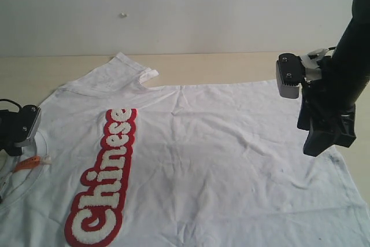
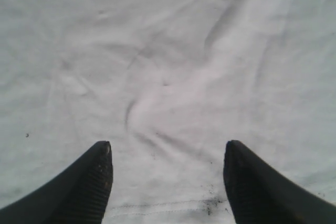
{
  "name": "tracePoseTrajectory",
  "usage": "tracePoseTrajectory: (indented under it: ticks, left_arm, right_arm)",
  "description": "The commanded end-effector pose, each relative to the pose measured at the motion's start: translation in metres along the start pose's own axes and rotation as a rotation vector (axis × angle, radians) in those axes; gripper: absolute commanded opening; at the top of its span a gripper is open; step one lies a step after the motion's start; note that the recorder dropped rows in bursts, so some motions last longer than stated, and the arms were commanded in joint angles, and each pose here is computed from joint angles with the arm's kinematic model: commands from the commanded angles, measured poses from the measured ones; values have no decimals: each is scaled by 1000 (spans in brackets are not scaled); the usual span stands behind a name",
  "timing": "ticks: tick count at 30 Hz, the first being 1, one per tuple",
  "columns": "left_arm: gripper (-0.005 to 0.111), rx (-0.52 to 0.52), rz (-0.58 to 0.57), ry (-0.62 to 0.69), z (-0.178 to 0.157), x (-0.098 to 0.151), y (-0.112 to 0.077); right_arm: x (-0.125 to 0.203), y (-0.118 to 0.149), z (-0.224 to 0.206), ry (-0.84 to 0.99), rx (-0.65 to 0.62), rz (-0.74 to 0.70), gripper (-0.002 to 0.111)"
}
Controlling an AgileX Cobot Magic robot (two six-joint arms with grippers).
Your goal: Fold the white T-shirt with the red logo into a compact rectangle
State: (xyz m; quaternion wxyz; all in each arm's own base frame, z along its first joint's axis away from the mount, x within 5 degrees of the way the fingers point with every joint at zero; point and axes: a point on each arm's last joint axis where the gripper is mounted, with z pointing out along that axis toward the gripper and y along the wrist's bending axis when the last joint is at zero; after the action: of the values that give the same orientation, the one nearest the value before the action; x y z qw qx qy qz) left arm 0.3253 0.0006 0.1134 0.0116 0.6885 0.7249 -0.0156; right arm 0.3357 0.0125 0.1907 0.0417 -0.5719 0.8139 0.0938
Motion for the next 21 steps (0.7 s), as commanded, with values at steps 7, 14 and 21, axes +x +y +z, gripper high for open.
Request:
tracePoseTrajectory:
  ticks: [7,14,21]
  left_arm:
    - [105,-21,-2,-4,8,0,3]
    - [105,-21,-2,-4,8,0,3]
    - [105,-21,-2,-4,8,0,3]
  right_arm:
    - [0,-2,4,2,-15,-7,60]
    - [1,-2,4,18,-14,-16,60]
    - [14,-7,3,157,27,-87,60]
